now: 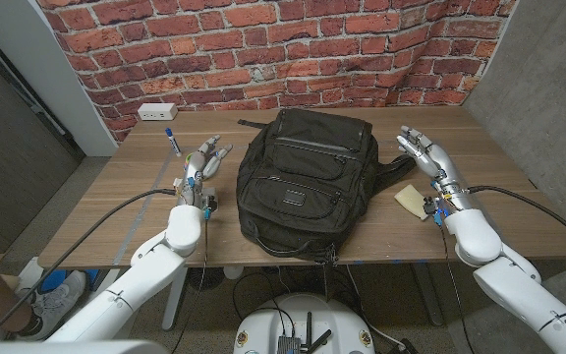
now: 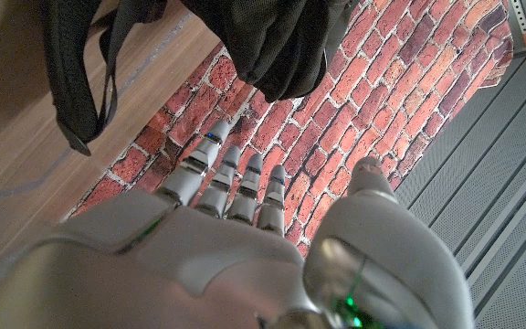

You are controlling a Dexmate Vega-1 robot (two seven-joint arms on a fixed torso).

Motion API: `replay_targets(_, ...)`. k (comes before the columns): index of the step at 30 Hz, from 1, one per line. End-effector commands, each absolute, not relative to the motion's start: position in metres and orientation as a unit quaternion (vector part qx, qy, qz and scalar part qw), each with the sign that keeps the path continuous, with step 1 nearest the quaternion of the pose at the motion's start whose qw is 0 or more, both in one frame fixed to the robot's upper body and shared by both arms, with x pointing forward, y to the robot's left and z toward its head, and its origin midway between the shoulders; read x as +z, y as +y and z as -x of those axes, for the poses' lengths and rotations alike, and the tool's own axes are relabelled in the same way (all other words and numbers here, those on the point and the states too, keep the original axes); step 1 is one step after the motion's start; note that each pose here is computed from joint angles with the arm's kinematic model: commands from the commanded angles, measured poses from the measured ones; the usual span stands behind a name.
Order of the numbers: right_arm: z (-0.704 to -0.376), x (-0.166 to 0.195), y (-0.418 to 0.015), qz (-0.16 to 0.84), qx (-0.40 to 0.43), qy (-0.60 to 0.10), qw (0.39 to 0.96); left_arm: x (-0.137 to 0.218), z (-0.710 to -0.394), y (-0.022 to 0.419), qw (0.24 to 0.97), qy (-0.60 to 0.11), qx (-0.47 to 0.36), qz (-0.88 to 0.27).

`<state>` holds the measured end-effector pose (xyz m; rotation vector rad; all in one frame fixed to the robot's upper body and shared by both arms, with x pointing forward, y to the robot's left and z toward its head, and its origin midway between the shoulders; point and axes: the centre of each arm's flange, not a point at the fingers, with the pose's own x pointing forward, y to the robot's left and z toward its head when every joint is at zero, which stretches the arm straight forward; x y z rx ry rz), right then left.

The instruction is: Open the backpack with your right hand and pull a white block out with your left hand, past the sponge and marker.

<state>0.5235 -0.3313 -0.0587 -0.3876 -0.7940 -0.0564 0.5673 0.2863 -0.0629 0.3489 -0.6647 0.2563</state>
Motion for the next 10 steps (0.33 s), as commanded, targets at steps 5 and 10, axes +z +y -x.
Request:
replay_targets(5, -0.550, -0.064, -0.340, 0.108, -0.001, -0.366, 0.924, -0.067, -0.592, 0.284, 0.930, -0.326, 0.110, -0.133)
replay_targets(10, -0.557, -0.065, -0.338, 0.097, 0.003, -0.367, 0.925, -0.073, -0.592, 0.282, 0.931, -0.324, 0.108, -0.127)
